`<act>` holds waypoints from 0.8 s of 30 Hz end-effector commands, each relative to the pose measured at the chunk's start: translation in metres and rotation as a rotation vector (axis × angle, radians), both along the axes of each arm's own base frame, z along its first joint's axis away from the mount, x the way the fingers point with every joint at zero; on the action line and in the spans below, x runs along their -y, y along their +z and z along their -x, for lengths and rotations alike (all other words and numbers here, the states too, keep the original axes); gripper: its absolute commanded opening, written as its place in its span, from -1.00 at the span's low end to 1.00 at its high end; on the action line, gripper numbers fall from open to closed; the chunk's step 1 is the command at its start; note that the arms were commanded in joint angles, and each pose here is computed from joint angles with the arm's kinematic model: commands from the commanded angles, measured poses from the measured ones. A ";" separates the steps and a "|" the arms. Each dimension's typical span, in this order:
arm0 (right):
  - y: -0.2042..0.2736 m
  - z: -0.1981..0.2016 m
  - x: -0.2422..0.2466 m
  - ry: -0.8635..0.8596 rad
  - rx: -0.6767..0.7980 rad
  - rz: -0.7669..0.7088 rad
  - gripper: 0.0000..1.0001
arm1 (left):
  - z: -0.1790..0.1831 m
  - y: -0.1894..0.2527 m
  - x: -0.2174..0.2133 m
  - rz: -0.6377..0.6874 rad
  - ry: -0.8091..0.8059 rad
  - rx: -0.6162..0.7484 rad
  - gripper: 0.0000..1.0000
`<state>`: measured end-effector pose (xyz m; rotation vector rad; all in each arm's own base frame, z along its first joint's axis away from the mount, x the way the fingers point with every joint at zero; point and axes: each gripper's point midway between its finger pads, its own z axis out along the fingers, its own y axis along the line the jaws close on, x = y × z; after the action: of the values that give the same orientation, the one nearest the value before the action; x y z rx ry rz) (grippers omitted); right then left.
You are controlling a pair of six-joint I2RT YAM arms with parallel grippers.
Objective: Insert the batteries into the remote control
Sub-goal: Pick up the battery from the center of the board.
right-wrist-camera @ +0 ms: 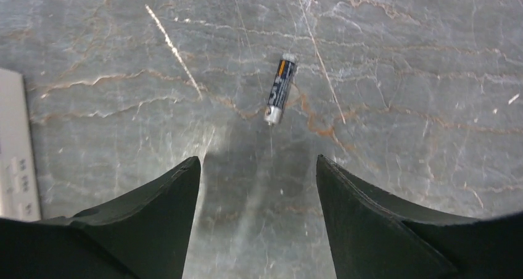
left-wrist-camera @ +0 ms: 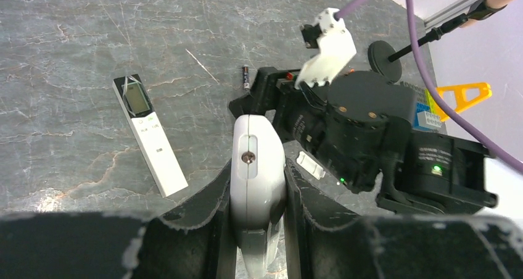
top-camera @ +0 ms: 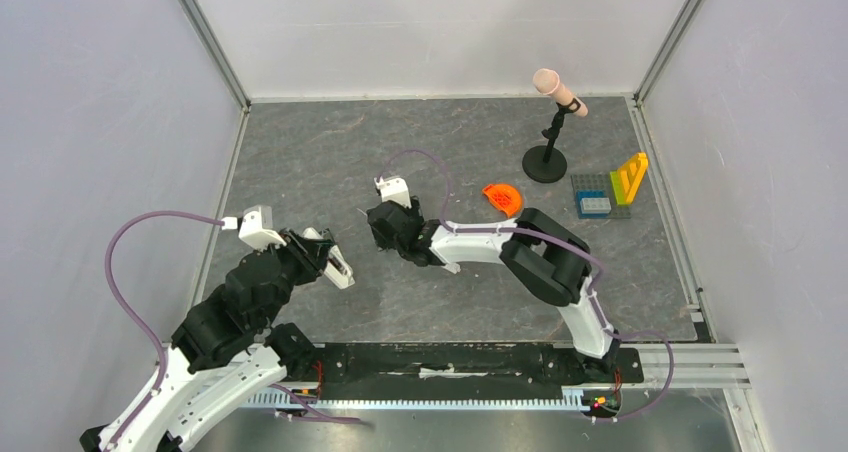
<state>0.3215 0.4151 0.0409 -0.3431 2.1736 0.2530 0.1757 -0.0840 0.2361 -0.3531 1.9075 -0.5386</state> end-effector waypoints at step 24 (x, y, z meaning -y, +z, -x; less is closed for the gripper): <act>-0.063 -0.055 0.037 -0.142 -0.108 0.123 -0.30 | -0.007 0.007 -0.003 0.027 0.057 0.005 -0.96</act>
<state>0.3807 0.4120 0.0248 -0.2307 2.1967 0.2111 0.1777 -0.0824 0.2314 -0.3775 1.9226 -0.5133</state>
